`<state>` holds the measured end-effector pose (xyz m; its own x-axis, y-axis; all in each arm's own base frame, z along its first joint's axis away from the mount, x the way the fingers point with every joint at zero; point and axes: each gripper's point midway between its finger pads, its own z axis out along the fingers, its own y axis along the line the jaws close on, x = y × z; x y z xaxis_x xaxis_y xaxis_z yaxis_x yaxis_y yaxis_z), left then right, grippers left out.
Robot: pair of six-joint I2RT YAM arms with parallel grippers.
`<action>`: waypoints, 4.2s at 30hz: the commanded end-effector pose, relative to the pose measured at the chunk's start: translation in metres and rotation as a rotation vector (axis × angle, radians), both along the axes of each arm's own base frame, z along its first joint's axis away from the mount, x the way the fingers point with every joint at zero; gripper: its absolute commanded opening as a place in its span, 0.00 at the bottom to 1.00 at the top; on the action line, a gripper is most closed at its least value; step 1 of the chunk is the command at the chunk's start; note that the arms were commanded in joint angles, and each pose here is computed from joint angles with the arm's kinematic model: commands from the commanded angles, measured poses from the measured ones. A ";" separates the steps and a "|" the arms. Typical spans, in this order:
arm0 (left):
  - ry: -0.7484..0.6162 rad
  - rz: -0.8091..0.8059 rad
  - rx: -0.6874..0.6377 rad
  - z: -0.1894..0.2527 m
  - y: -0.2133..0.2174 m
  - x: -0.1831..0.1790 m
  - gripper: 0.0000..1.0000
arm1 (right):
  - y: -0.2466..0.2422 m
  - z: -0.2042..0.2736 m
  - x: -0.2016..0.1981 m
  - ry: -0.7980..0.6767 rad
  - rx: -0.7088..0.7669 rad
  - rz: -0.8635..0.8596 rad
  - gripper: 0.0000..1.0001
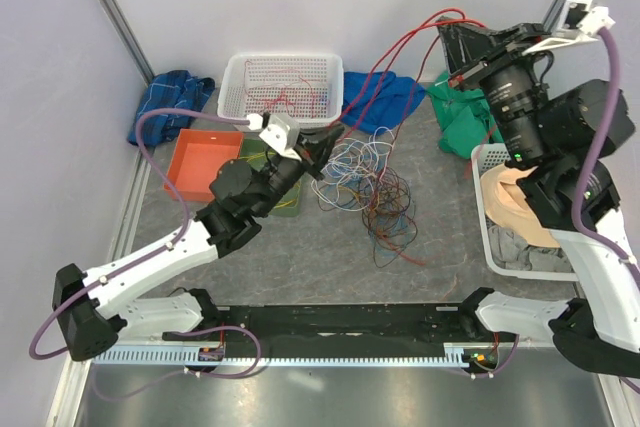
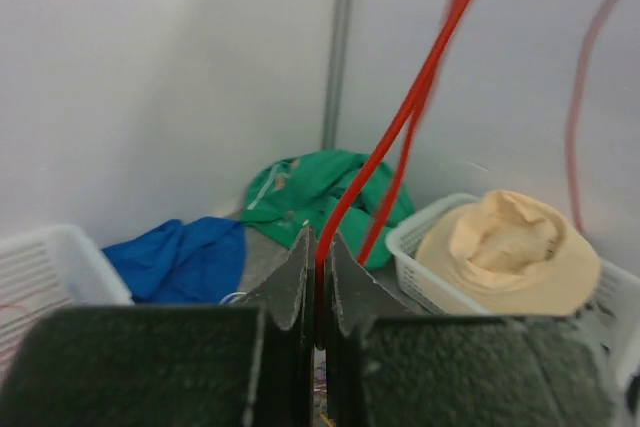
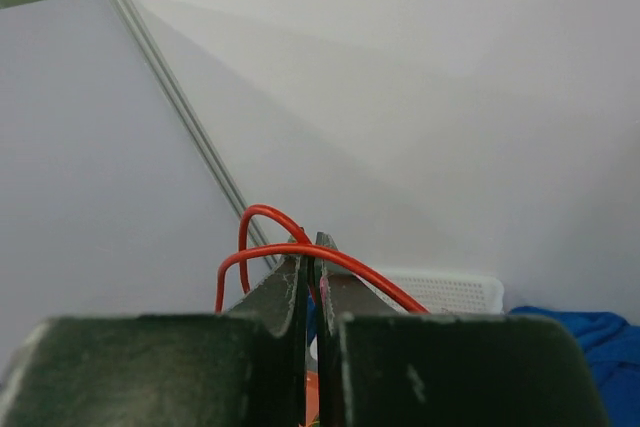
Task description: Untangle the cables
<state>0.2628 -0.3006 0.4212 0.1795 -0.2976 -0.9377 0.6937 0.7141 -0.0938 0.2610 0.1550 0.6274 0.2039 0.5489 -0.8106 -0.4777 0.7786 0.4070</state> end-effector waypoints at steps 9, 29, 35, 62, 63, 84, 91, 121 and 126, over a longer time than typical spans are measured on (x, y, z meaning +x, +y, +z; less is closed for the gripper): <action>-0.117 -0.275 -0.079 -0.024 -0.043 -0.029 0.69 | 0.014 0.002 0.001 0.011 0.044 0.069 0.00; -0.102 -0.107 -0.080 -0.065 -0.088 0.043 0.84 | 0.030 -0.005 -0.035 0.053 0.112 0.289 0.00; -0.146 -0.073 -0.100 -0.049 -0.086 0.048 0.35 | 0.024 -0.016 -0.035 0.064 0.100 0.257 0.00; -0.122 0.041 -0.346 0.207 0.023 0.027 0.02 | 0.000 -0.181 -0.031 0.282 -0.042 0.119 0.00; -0.106 -0.011 -0.382 0.222 0.022 0.018 0.02 | 0.005 -0.181 -0.029 0.275 -0.041 0.134 0.00; 0.151 -0.527 -0.354 0.241 -0.052 -0.045 0.02 | 0.070 -0.239 0.016 0.259 -0.187 0.259 0.00; 0.140 -0.480 -0.324 0.233 -0.053 -0.038 0.02 | 0.071 -0.250 0.006 0.255 -0.155 0.302 0.00; -0.023 0.320 -0.213 0.162 0.060 0.087 0.02 | 0.146 -0.223 0.121 0.260 -0.165 0.258 0.00; -0.143 0.422 -0.232 0.156 0.088 0.124 0.02 | 0.147 -0.192 0.163 0.168 -0.129 0.216 0.00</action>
<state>0.3727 -0.2545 0.5389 0.2183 -0.3726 -0.9019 0.4513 0.8580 -0.2452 0.3975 0.3117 0.3869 -0.1897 0.4003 -0.8965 -0.5526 0.7112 0.4345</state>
